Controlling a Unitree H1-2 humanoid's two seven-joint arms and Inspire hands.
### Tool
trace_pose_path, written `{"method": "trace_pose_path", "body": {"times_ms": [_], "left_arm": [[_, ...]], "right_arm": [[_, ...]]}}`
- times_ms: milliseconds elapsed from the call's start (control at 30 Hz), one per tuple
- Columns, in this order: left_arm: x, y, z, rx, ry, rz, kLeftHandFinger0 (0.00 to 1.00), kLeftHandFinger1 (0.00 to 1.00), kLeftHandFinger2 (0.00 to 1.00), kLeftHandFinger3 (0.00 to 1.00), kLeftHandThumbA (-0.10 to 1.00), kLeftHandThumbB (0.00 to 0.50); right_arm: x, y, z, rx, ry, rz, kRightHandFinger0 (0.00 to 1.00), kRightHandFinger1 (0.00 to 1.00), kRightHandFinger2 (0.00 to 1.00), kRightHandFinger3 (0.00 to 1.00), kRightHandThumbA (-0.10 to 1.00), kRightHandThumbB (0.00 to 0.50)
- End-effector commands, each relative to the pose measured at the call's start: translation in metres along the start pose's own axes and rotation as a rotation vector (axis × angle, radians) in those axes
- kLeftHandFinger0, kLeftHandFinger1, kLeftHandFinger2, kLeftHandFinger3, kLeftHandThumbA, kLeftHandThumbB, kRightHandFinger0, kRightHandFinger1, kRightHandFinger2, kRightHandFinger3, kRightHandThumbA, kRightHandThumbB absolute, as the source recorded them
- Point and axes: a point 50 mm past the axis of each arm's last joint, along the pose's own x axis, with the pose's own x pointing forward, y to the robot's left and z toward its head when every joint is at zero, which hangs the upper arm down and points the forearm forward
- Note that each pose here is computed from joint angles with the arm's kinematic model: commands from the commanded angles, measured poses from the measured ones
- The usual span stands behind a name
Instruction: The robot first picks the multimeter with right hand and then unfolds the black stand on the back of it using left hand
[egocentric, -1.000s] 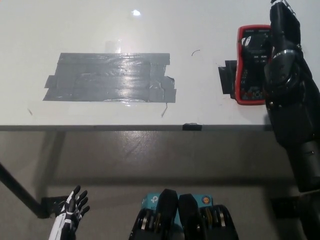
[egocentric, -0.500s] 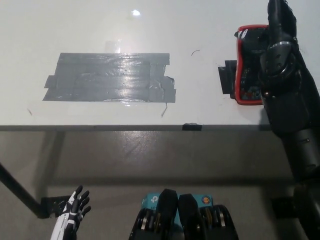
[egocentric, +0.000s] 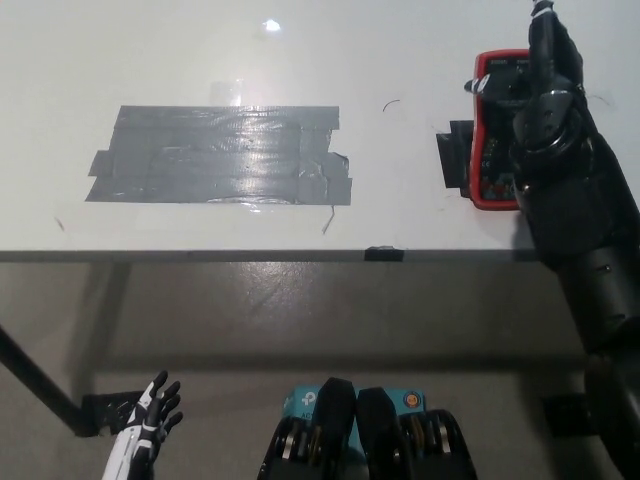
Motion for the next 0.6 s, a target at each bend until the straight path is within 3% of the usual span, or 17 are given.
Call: {"method": "trace_pose_path", "body": {"times_ms": [0,300,367,567], "left_arm": [[0.002,0.002,0.01,0.042,-0.061,-0.007,1.0,1.0,1.0,1.0,0.96,0.079],[0.002,0.001,0.012,0.048,-0.064,-0.014,1.0,1.0,1.0,1.0,0.96,0.075],[0.002,0.001,0.012,0.051,-0.065,-0.012,1.0,1.0,1.0,1.0,0.96,0.082],[0.003,0.001,0.012,0.052,-0.069,-0.013,1.0,1.0,1.0,1.0,0.96,0.072]], "right_arm": [[0.01,-0.022,0.039,0.031,-0.077,-0.069,1.0,1.0,1.0,1.0,1.0,0.438],[0.014,-0.017,0.029,-0.012,-0.043,-0.058,1.0,1.0,1.0,1.0,1.0,0.445],[0.015,-0.015,0.027,-0.01,-0.04,-0.054,1.0,1.0,1.0,1.0,1.0,0.465],[0.014,-0.01,0.029,0.02,-0.034,-0.046,1.0,1.0,1.0,1.0,1.0,0.441]]}}
